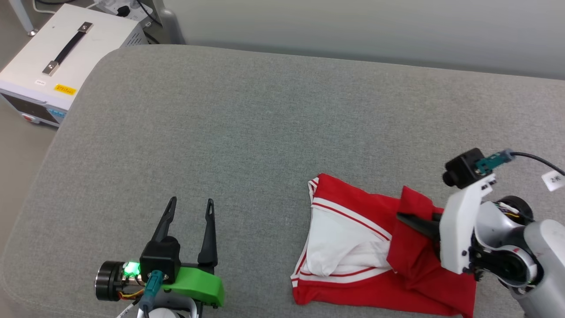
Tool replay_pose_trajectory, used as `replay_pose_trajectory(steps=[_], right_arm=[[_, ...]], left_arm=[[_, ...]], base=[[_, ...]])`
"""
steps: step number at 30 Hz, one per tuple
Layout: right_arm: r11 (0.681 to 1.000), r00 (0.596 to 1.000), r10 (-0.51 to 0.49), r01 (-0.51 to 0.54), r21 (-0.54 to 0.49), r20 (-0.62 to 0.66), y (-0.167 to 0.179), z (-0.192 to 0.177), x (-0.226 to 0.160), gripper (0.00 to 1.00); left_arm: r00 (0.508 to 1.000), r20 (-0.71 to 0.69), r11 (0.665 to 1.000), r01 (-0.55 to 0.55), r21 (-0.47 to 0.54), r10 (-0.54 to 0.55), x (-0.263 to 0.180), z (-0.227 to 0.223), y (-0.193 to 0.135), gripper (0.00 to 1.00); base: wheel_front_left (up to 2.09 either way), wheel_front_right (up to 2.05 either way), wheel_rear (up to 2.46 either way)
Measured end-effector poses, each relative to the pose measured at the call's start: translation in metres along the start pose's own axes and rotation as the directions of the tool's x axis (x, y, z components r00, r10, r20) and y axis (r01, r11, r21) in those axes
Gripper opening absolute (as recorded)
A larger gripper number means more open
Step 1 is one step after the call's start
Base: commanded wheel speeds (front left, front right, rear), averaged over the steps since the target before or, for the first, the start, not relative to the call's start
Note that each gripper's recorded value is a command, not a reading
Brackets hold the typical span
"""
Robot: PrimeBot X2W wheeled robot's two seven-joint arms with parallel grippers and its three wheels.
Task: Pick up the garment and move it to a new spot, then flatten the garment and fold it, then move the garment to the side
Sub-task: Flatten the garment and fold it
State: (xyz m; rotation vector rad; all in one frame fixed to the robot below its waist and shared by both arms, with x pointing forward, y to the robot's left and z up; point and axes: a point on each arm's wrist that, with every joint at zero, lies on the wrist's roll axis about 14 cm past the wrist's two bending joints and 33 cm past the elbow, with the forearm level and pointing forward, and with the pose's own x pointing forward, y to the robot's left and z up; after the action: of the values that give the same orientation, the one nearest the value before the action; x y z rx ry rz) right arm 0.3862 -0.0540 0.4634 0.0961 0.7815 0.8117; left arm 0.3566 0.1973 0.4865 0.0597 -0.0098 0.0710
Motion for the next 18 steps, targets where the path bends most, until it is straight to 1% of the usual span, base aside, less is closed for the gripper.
replay_pose_trajectory(steps=[2,6,10,12,18], right_arm=[[0.999,0.999,0.035,-0.035,-0.013,-0.018,0.01,0.003,0.015,0.0],[0.997,0.997,0.072,-0.074,-0.037,-0.033,0.022,0.008,0.037,0.0],[0.995,0.995,0.088,-0.09,-0.043,-0.046,0.026,0.009,0.052,0.0],[0.996,0.994,0.083,-0.085,-0.036,-0.07,0.024,0.003,0.06,0.0],[0.999,0.985,0.053,-0.053,0.004,-0.166,0.011,-0.031,0.071,0.0]], left_arm=[[1.0,-0.004,1.0,-0.003,-0.002,0.003,0.001,-0.001,0.0,1.0],[1.0,-0.013,1.0,-0.009,-0.008,0.009,0.002,-0.004,0.0,1.0],[1.0,-0.021,1.0,-0.015,-0.006,0.015,0.004,-0.006,0.001,1.0],[1.0,-0.021,1.0,-0.016,-0.003,0.016,0.006,-0.007,0.001,1.0],[1.0,-0.022,1.0,-0.016,-0.004,0.016,0.009,-0.007,0.001,1.0]], base=[[0.0,0.0,0.0],[0.0,0.0,0.0],[0.0,0.0,0.0],[0.0,0.0,0.0],[0.0,0.0,0.0]])
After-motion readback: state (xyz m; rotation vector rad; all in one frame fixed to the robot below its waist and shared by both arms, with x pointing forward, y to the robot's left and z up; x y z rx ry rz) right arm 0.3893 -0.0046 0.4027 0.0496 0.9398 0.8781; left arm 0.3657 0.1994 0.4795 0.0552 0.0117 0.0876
